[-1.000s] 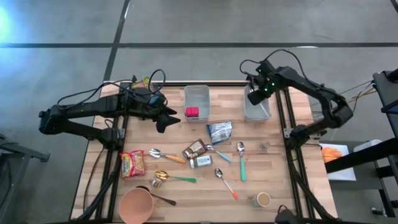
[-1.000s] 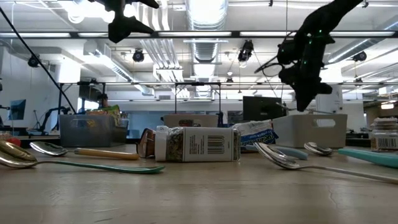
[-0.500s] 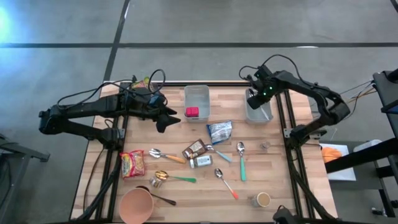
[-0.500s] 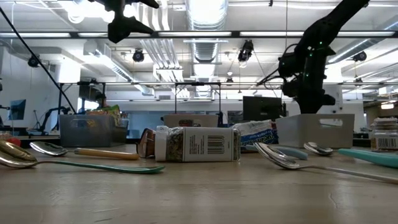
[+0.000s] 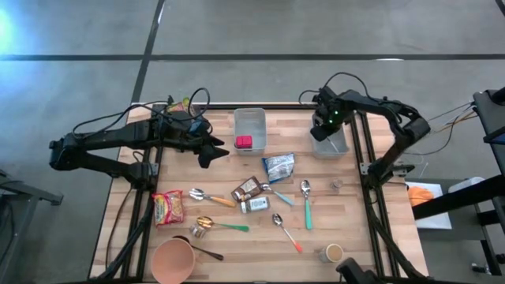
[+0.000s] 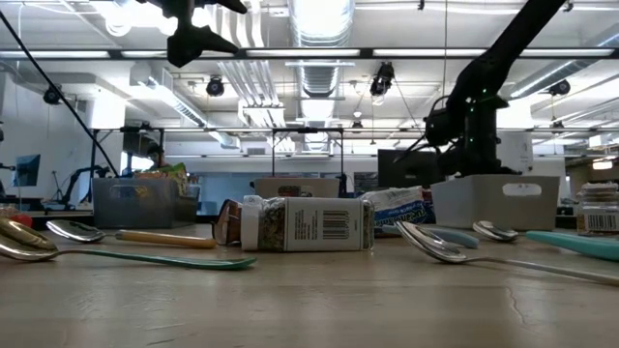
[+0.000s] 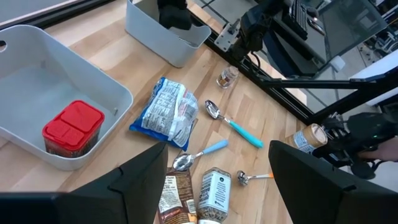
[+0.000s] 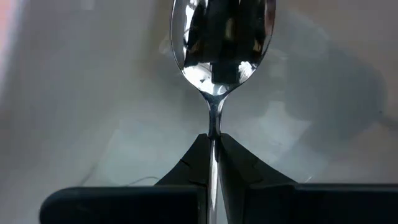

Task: Pick & Place Food Item
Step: Put the silver spoon into the right gray bin

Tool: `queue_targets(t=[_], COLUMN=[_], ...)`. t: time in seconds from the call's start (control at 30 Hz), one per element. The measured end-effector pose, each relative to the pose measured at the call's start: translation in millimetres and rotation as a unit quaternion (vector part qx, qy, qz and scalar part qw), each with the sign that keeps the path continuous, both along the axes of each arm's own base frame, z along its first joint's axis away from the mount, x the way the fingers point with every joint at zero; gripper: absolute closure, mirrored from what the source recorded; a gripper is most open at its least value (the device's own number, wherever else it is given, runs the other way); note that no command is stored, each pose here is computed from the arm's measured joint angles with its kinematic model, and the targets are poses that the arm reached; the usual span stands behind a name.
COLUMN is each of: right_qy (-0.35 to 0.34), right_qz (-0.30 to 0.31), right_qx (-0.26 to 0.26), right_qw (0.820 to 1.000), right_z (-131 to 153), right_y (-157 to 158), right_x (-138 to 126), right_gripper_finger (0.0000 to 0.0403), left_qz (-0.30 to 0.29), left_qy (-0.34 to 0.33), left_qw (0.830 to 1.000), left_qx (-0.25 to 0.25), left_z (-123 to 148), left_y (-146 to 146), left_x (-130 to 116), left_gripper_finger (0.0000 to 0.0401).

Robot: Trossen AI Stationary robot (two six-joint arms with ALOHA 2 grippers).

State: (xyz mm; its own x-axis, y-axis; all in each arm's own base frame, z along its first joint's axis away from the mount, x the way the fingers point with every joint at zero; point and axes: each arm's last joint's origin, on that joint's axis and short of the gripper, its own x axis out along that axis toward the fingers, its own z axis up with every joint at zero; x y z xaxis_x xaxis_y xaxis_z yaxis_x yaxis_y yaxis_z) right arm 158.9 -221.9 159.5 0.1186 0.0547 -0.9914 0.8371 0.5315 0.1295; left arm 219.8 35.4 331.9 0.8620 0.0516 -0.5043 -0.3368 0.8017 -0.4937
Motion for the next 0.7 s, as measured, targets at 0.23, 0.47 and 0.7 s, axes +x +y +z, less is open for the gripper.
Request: queue_targets(t=[0.23, 0.47, 0.7], right_qy=[0.014, 0.017, 0.022], right_qz=[0.002, 0.007, 0.000], right_qx=[-0.005, -0.013, -0.009], right_qw=[1.000, 1.000, 1.000], right_z=[-2.9, -1.3, -1.7], right_y=[-3.8, -3.4, -1.7], right_x=[1.9, 0.9, -0.2], right_gripper_finger=[0.0394, 0.0394, 0.0383], left_qz=[0.002, 0.002, 0.002], left_qy=[0.000, 0.000, 0.000], left_qw=[1.000, 1.000, 1.000], left_qx=[-0.003, -0.003, -0.003], left_z=[0.0, -0.1, 0.1], left_y=[0.0, 0.0, 0.0], left_x=[0.0, 0.0, 0.0], left_gripper_finger=[0.0116, 0.0116, 0.0116])
